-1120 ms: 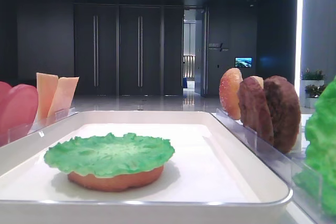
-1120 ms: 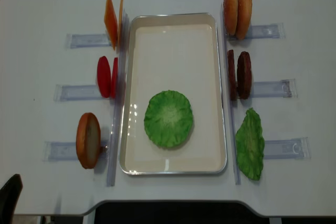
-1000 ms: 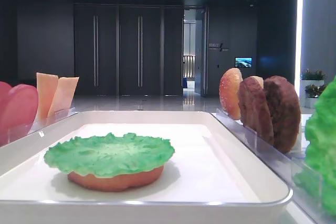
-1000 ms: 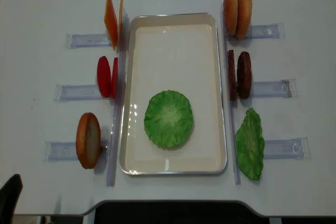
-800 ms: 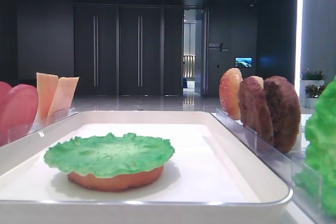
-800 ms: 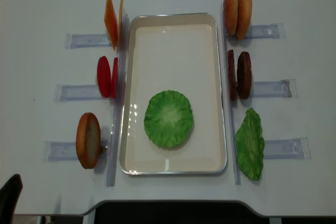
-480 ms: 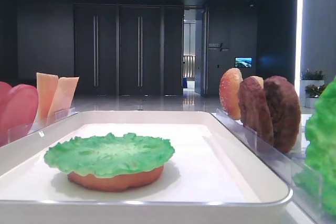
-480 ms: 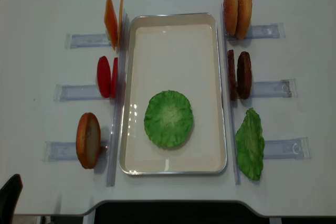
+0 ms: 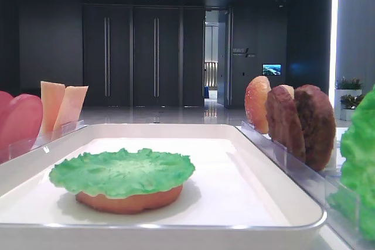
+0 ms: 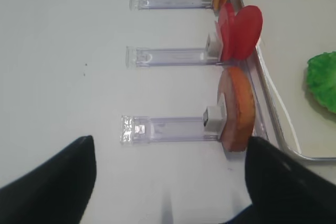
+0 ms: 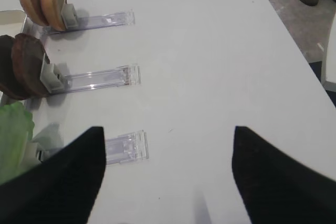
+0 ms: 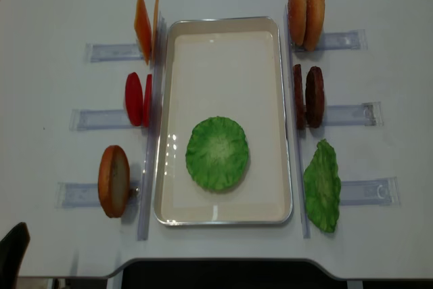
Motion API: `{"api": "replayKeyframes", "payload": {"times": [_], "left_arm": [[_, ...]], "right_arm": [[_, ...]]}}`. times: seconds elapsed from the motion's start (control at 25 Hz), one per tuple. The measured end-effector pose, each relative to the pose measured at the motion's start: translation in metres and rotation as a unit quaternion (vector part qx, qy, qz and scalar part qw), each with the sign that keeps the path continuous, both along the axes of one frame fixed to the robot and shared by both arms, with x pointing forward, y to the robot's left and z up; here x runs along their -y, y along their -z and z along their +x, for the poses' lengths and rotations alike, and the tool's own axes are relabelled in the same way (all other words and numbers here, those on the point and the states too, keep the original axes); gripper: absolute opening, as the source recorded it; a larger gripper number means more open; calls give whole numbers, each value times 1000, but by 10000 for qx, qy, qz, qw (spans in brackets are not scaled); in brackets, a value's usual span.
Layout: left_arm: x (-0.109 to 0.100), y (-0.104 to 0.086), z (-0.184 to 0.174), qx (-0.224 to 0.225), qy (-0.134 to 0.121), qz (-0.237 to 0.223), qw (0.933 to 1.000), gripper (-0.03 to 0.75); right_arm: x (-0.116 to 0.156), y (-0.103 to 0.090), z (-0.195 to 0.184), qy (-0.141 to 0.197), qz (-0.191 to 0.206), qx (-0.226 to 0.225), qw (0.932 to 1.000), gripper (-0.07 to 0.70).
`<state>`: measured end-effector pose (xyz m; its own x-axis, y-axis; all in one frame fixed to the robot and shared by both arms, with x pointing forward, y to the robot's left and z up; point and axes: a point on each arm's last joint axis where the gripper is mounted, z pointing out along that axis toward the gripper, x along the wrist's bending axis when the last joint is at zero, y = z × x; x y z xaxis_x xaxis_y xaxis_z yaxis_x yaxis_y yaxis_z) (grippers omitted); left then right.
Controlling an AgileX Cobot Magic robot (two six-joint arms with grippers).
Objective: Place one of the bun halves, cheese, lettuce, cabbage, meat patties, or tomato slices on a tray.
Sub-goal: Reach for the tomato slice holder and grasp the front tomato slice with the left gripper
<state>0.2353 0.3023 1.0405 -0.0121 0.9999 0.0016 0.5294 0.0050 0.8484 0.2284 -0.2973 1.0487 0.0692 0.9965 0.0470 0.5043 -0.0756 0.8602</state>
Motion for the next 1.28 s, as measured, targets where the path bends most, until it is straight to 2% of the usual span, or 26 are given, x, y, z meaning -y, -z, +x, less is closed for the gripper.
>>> {"api": "replayKeyframes", "payload": {"times": [0.24, 0.48, 0.8, 0.84, 0.96, 1.16, 1.28], "left_arm": [[0, -10, 19, -603, 6, -17, 9982, 692], [2, -30, 46, -1271, 37, -93, 9918, 692], [2, -51, 106, -2265, 31, -103, 9739, 692], [2, -50, 116, -2437, 31, -108, 9698, 692], [1, -59, 140, -2632, 22, -89, 9647, 692], [-3, -68, 180, -3104, -56, 141, 9505, 692], [-5, -76, 204, -3160, -92, 232, 9484, 692]], "right_arm": [[0, 0, 0, 0, 0, 0, 10000, 484], [0, 0, 0, 0, 0, 0, 10000, 482], [0, 0, 0, 0, 0, 0, 10000, 482], [0, 0, 0, 0, 0, 5, 10000, 482], [0, 0, 0, 0, 0, 9, 10000, 482], [0, 0, 0, 0, -1, 14, 10000, 482], [0, 0, 0, 0, -1, 14, 10000, 482]]}}
